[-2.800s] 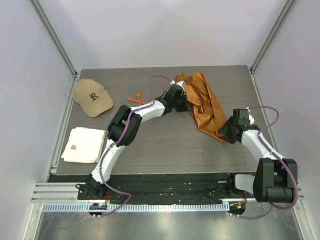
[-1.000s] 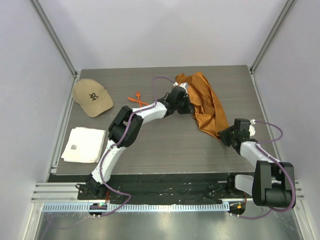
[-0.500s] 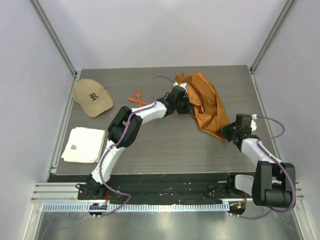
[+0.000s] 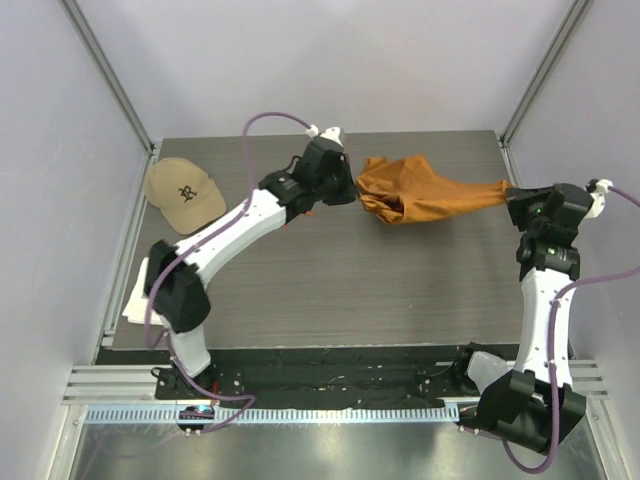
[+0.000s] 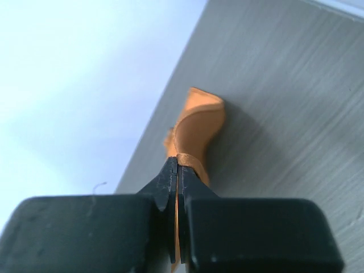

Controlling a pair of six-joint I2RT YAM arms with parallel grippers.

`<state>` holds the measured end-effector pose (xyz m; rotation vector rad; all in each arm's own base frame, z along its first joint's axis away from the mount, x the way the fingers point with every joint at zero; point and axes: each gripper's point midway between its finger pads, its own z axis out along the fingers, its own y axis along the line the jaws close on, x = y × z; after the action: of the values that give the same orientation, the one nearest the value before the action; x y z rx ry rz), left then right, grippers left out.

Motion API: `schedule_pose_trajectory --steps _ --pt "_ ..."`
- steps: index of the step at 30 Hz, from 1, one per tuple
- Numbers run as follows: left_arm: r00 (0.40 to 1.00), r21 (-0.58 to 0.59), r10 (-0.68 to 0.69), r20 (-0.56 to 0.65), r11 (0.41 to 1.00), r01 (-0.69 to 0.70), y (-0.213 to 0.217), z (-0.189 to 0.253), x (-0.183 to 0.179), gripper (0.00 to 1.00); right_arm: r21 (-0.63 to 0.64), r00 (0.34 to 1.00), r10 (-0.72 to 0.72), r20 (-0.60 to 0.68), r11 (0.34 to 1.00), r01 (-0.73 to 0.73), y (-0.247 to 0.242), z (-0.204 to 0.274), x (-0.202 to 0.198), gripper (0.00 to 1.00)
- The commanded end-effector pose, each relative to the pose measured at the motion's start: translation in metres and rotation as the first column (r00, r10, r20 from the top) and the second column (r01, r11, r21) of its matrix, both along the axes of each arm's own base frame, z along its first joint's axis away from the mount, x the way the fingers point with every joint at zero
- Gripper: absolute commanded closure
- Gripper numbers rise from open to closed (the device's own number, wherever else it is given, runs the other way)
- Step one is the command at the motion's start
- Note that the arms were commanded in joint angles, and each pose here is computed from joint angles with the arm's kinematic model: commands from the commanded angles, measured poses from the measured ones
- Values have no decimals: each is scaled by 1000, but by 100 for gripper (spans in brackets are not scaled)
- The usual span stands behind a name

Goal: Fold the napkin into a case and place the utensils inside
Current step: Pick up the crumpled napkin from the center of the board, then flatten out the crumpled napkin at the center of the board.

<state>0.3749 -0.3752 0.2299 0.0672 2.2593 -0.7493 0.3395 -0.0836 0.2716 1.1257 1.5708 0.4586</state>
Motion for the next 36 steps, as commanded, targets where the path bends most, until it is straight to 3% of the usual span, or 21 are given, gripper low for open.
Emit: schedule_pose_trajectory --steps 1,9,14,19,24,27,32,36 --pt "992 35 81 96 996 -85 52 65 -24 100 -18 992 37 122 999 -35 5 66 -13 99" --pt "910 -157 127 395 985 -69 106 209 -68 100 -200 956 63 288 980 -4 19 182 -59 99" --pt "854 -313 42 518 939 144 111 283 -121 100 -334 942 7 335 936 112 22 238 -113 99" --pt "835 -408 -76 545 846 343 105 318 -179 100 -402 909 -15 416 894 198 41 280 -178 99" --pt "818 -477 -76 570 780 405 123 333 -219 100 -406 870 -75 487 863 301 48 297 -229 99" --pt "824 -483 -58 563 787 385 128 329 -219 100 -390 871 -76 486 872 294 48 294 -232 99" --pt "885 -424 9 466 880 214 114 283 -173 100 -371 920 -105 377 893 254 26 249 -181 99" --pt "926 -274 66 372 961 42 93 227 -116 100 -370 949 -68 307 910 185 11 218 -123 99"
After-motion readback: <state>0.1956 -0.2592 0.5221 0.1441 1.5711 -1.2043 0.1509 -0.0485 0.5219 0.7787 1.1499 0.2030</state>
